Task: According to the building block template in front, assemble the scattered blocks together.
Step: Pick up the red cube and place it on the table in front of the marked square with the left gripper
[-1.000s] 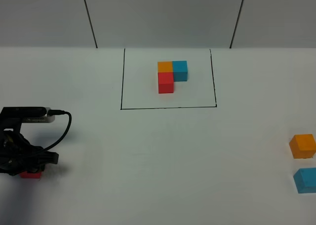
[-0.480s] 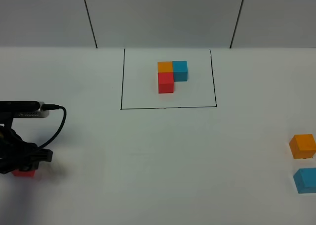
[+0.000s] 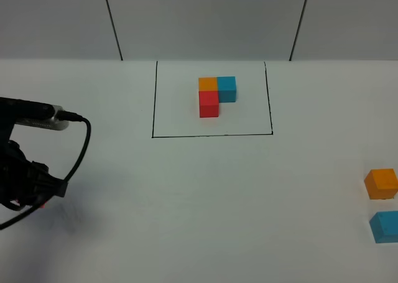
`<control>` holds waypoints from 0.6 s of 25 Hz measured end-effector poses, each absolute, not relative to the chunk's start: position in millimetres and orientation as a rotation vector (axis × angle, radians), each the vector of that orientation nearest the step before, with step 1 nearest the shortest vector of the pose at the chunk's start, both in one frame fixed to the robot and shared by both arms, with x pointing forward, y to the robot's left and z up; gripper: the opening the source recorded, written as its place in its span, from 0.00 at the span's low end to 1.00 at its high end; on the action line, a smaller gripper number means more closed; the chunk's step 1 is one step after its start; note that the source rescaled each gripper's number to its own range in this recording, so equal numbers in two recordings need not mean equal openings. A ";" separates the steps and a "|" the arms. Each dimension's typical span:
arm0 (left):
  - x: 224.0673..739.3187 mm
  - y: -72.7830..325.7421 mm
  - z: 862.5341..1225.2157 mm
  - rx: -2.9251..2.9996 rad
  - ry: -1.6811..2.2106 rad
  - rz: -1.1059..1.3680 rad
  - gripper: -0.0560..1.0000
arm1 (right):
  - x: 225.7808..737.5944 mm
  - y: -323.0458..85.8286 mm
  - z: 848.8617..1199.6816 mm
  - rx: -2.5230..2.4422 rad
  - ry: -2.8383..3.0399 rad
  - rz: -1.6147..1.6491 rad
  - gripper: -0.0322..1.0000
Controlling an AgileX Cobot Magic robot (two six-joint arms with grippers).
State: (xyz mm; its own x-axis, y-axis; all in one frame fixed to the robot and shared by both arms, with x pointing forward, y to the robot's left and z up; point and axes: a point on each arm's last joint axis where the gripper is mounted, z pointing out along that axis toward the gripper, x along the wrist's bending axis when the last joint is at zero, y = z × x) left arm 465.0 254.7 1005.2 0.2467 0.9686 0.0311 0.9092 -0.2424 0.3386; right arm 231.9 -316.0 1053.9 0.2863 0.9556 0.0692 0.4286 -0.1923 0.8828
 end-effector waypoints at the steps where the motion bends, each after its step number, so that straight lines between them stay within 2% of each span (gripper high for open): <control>1: 462.9 251.2 1006.8 2.309 1.718 0.328 0.60 | 231.9 -316.0 1053.9 1.766 1.258 0.842 0.03; 8: 451.8 230.0 1008.1 2.574 1.319 0.196 0.60 | 231.9 -316.0 1053.9 1.766 1.258 0.842 0.03; 15: 440.2 214.8 1009.1 2.737 0.675 0.047 0.60 | 231.9 -316.0 1053.9 1.766 1.258 0.842 0.03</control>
